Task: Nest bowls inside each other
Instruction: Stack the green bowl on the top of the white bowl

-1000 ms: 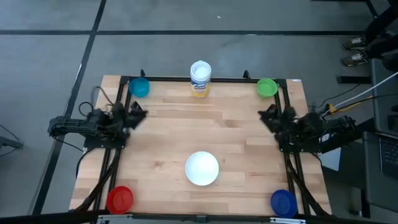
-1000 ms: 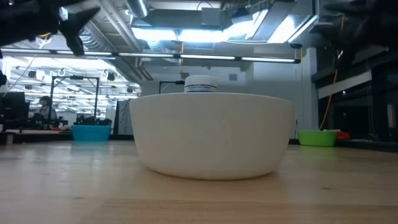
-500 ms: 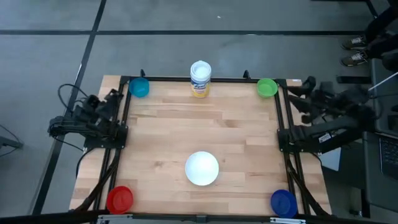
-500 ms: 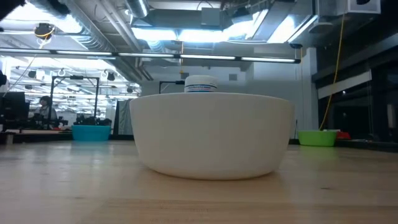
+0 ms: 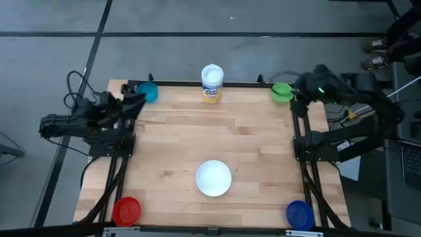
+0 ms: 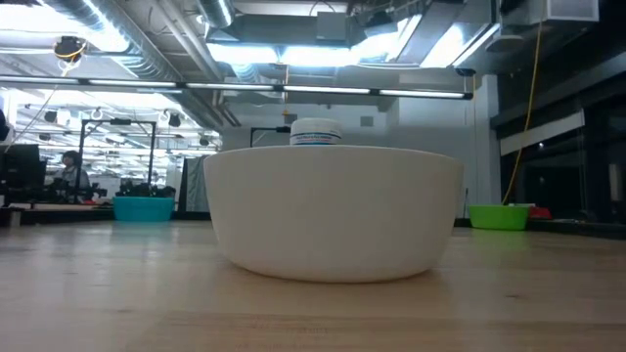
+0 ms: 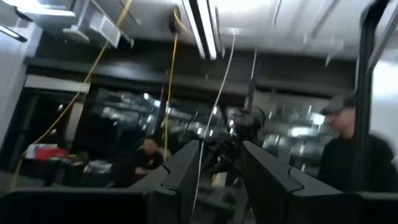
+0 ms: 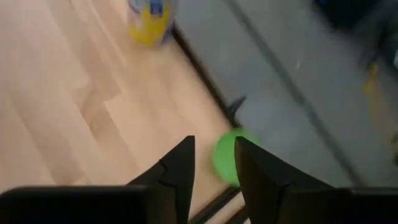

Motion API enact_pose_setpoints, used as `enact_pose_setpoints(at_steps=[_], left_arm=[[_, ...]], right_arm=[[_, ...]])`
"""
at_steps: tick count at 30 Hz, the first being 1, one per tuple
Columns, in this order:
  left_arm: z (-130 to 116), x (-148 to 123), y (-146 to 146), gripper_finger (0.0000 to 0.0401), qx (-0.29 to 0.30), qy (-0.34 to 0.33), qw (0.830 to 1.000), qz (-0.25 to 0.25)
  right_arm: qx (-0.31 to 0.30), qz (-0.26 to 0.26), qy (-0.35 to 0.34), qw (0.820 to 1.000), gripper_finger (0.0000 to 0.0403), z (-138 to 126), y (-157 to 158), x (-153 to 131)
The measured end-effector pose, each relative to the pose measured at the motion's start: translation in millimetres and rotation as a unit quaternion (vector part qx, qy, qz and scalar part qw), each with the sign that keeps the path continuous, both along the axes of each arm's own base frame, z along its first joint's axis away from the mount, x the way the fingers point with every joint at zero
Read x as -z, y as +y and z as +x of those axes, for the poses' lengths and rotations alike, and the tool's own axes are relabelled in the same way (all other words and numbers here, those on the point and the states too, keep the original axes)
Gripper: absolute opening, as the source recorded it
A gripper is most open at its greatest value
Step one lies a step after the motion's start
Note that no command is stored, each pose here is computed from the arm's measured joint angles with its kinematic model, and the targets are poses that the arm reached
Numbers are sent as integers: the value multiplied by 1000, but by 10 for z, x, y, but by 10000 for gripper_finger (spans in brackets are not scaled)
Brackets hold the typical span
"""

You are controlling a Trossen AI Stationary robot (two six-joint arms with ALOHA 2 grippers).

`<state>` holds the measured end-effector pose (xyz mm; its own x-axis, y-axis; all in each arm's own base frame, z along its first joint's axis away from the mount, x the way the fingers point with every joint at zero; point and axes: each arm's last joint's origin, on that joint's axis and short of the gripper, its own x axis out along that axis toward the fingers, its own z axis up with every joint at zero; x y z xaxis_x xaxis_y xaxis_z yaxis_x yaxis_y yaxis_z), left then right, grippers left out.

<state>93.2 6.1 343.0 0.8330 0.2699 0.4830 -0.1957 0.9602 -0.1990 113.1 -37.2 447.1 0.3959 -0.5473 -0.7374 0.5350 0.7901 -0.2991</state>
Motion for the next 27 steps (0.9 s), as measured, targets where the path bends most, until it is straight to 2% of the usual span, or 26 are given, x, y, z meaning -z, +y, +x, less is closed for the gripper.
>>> enact_pose_setpoints(at_steps=[2,6,9,12,19,24,27], left_arm=[[104,-81,-5,116,0,39,999,9],[274,-296,-20,116,14,63,998,27],[378,-417,-30,116,26,78,996,33],[469,-479,-40,116,38,93,994,38],[557,-556,-45,116,49,99,993,28],[560,-588,-45,116,55,94,994,14],[561,-588,-45,116,59,92,994,5]], right_arm=[[37,46,5,998,103,12,-160,77],[43,124,40,991,93,77,-467,361],[64,187,55,979,91,200,-726,664],[69,226,75,969,96,331,-989,1017],[84,272,162,945,112,629,-1435,1764],[102,262,236,930,121,692,-1682,2077],[113,262,246,926,127,664,-1815,2185]])
